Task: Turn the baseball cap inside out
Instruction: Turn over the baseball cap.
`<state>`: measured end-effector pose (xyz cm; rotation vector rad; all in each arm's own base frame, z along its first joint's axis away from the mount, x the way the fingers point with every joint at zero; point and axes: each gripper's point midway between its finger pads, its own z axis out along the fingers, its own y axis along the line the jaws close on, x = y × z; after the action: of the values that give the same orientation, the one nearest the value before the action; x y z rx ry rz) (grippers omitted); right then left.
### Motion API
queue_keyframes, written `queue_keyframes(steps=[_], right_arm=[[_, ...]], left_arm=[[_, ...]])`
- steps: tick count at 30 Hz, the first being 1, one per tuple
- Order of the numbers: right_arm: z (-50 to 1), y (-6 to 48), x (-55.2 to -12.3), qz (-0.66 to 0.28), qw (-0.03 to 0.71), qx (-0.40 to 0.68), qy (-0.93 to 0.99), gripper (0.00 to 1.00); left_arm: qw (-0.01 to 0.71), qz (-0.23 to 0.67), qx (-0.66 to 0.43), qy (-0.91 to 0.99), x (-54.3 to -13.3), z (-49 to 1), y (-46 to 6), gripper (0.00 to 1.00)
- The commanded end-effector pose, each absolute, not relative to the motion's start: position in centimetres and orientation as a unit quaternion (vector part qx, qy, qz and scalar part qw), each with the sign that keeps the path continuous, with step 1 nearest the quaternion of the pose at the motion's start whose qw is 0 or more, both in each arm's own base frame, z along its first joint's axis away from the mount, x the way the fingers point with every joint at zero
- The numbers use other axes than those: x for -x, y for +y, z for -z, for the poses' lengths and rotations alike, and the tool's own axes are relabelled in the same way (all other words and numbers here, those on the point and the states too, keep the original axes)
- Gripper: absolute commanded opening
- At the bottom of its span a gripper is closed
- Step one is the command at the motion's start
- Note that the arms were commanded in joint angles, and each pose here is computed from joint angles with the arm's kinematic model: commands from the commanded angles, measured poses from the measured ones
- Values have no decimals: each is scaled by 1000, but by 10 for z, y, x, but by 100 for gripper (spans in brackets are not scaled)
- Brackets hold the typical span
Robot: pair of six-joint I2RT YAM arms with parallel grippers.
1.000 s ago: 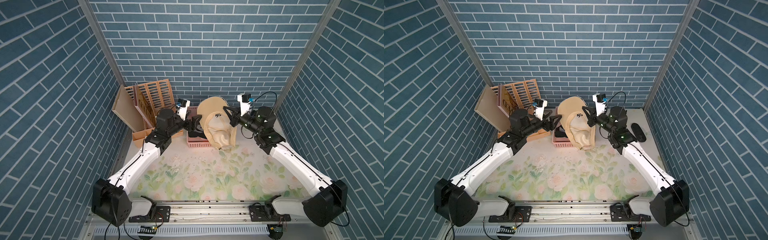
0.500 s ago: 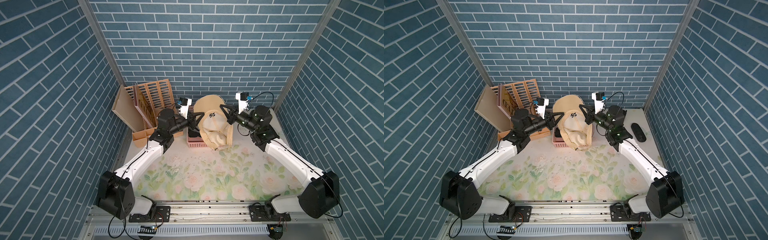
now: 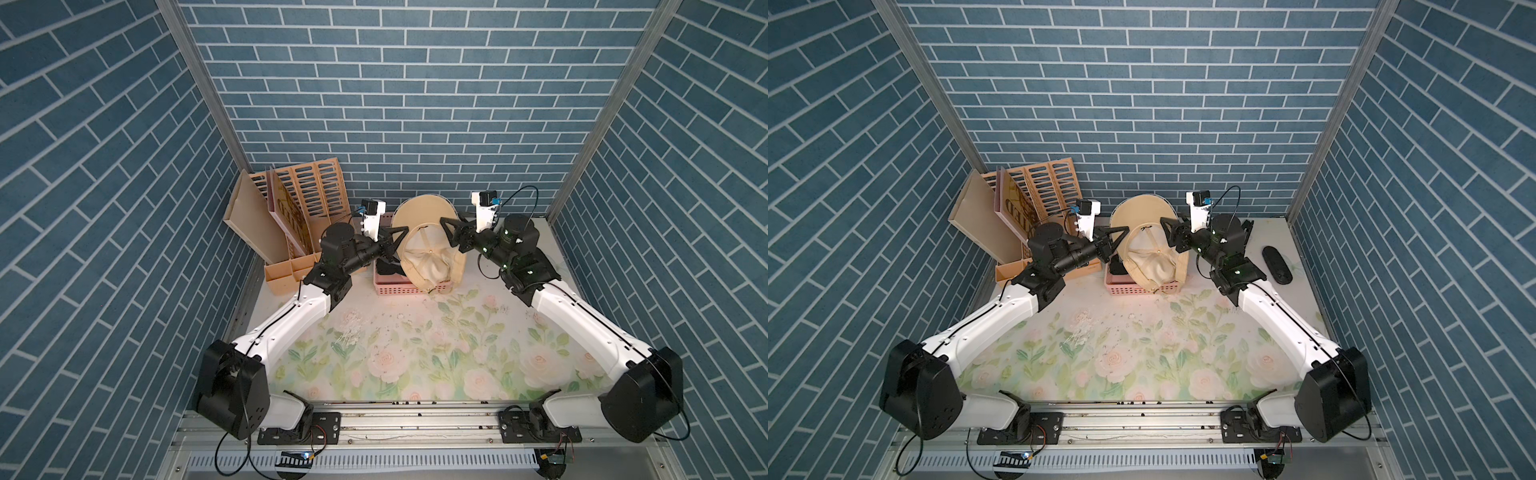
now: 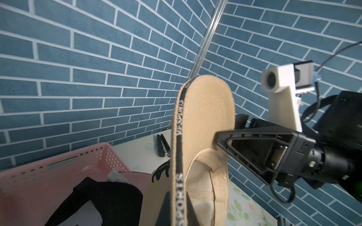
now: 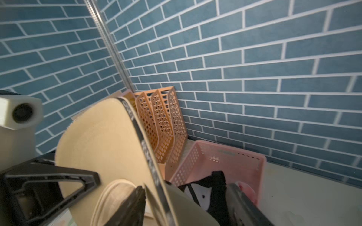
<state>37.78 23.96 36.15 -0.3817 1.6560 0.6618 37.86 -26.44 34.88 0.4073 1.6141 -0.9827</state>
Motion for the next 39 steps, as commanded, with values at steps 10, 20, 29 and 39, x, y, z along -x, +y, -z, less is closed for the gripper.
queue_keyframes(steps=[10,20,29,39], right_arm=[[-326,270,-335,-229,621,217,717,16],[-269,343,-382,-242,566,278,737,2],[-215,374,-377,-247,493,330,766,40],[-323,290,-377,-212,620,212,725,56]], left_arm=[[638,388,-108,656,-383,-393,-258,0],[657,393,-95,636,-370,-414,-256,0],[673,382,-72,629,-376,-421,-248,0],[671,320,-51,667,-387,-406,-234,0]])
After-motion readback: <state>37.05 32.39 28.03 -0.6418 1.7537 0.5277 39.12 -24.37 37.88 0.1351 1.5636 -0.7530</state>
